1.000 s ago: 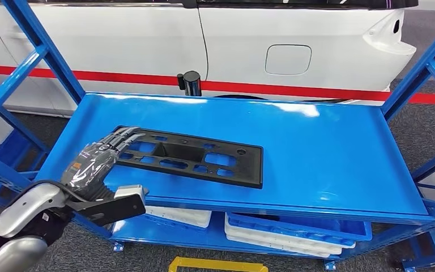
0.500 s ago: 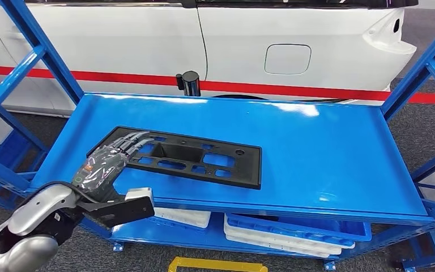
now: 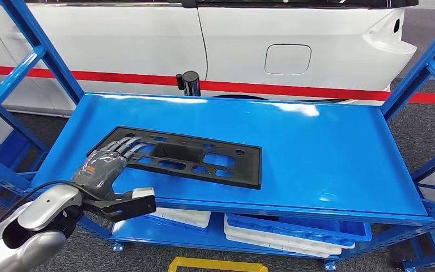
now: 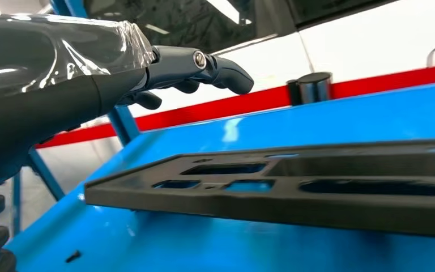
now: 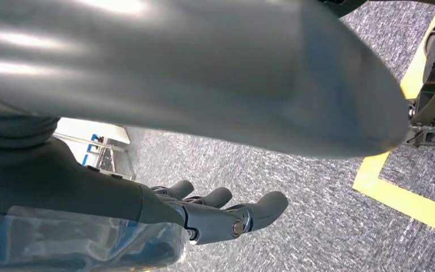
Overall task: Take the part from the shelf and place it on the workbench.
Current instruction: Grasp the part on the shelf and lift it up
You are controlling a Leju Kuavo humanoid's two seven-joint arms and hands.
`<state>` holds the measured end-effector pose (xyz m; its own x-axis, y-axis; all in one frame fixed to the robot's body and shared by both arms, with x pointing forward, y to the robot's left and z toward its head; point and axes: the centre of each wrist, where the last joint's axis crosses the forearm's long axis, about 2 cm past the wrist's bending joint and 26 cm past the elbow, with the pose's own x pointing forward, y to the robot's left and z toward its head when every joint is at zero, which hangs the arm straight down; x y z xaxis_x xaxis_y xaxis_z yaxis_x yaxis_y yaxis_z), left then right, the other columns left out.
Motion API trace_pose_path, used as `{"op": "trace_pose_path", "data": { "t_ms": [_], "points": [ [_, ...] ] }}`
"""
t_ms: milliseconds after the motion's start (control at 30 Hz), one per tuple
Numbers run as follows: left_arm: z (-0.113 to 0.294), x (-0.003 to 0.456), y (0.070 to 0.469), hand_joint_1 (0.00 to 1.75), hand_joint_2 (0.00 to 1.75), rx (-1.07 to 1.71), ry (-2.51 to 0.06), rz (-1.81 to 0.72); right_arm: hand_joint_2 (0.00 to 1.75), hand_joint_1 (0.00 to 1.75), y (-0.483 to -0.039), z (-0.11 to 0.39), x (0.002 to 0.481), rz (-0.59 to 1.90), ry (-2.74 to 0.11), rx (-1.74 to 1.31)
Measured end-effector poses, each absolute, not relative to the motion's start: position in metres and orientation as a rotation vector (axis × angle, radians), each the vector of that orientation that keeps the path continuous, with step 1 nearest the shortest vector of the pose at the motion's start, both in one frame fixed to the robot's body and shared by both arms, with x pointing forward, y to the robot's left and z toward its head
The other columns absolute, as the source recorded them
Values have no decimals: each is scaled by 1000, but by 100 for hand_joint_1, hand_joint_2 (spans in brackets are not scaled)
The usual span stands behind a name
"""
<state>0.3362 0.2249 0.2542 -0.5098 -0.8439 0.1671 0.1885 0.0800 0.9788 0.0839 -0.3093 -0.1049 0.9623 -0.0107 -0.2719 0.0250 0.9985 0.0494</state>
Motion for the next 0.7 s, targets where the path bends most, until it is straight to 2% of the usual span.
{"op": "trace_pose_path", "data": {
  "t_ms": [700],
  "points": [
    [235,358,267,0,175,881,-1357,-1513,0,0,-307,-105,83,-2,277,51]
  ]
}}
